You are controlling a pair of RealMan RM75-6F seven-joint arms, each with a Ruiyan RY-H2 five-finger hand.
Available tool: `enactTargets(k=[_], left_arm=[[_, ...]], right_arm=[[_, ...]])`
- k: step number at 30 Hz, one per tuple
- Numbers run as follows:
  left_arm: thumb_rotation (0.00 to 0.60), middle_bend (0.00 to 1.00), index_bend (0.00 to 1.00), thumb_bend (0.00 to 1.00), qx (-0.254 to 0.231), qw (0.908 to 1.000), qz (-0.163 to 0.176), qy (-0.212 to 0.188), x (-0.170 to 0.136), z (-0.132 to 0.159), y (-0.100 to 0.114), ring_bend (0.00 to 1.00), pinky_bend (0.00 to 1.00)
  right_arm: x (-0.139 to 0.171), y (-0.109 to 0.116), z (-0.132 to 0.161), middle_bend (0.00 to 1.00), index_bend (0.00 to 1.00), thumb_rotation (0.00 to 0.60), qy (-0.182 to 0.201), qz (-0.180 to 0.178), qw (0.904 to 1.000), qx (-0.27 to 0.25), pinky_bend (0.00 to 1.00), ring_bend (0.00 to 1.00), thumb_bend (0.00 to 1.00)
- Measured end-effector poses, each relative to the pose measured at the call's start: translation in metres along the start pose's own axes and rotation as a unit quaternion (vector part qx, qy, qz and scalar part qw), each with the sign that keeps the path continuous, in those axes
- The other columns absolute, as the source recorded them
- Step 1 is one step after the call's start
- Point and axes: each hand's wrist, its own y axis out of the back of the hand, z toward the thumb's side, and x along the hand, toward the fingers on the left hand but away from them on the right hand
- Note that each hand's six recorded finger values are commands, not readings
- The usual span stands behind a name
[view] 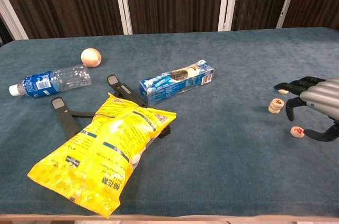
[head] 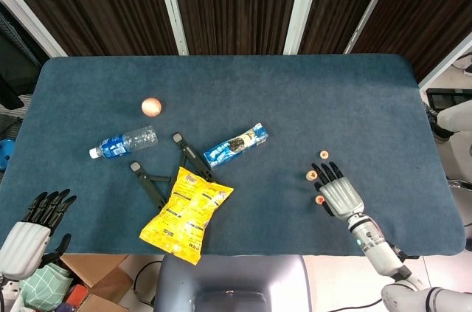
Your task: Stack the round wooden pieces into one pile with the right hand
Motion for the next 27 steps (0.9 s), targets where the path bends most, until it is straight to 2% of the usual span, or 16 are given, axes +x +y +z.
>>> enactTargets(k=[10,27], left_arm=[[0.6,0.0,0.0,0.48,-0.001,1.0,-0.001,0.0,0.0002,-0.0005,0.0,0.0,0.03],[0.6,0.0,0.0,0.48,-0.002,1.0,0.0,0.0,0.0,-0.0007,0.0005,0.0,0.03]], right_arm=[[0.0031,-0.01,0.0021,0.05,0.54,0.6,0.006,0.01,0.9999,-0.005,0.0,0.0,0.5],[-0.0009,-0.0097,0.0065,0.05,0.61,0.6,0.007,0.009,0.9999,-0.011,0.0,0.0,0.5]])
